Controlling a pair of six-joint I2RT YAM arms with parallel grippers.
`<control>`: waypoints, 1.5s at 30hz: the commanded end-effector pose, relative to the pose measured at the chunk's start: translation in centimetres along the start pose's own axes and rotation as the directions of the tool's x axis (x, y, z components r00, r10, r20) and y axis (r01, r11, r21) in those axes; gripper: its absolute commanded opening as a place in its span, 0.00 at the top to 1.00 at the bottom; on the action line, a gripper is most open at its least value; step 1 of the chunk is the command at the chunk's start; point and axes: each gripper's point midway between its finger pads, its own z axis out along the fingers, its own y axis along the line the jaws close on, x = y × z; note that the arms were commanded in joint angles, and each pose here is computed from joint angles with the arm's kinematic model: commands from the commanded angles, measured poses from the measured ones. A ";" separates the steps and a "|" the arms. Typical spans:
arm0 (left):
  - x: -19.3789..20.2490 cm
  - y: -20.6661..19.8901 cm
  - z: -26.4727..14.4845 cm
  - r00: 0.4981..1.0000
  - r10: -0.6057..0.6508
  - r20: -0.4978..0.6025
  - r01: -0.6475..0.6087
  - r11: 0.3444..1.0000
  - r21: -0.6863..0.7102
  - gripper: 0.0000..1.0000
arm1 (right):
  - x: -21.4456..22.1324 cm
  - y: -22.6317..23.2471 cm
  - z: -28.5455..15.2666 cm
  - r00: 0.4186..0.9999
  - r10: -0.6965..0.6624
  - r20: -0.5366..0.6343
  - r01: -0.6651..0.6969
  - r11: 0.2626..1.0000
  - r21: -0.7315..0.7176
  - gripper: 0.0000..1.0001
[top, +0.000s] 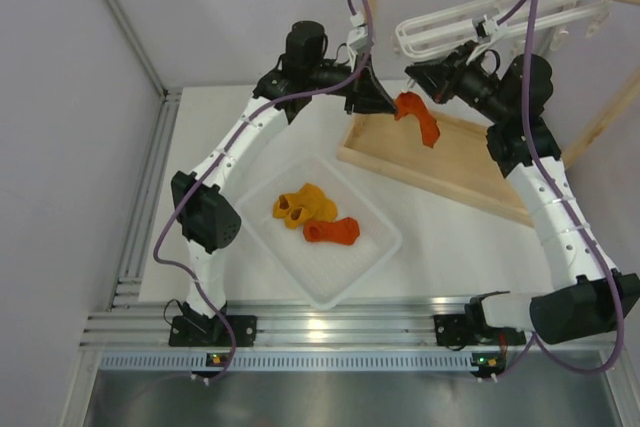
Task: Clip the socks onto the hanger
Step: Clamp the sock onto the hanger.
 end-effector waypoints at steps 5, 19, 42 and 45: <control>-2.4 -1.5 -0.6 0.995 0.073 0.063 -0.078 0.993 0.085 1.00 | -1.7 1.0 -0.1 0.999 -0.052 0.008 0.052 0.995 -0.086 1.00; -2.7 -1.6 -0.6 0.994 0.074 0.083 -0.082 0.991 0.102 1.00 | -1.3 1.0 -0.2 0.999 -0.040 -0.013 0.038 0.991 -0.129 1.00; -3.5 -0.4 -0.6 0.989 0.080 0.125 -0.081 0.997 0.001 0.65 | -2.3 0.9 -1.2 1.000 -0.013 -0.016 0.011 0.996 -0.094 0.46; -2.2 0.6 -1.1 0.993 0.068 0.094 -0.061 0.995 -0.079 0.56 | -2.7 0.3 -2.0 1.000 -0.003 -0.017 0.002 0.998 -0.067 0.39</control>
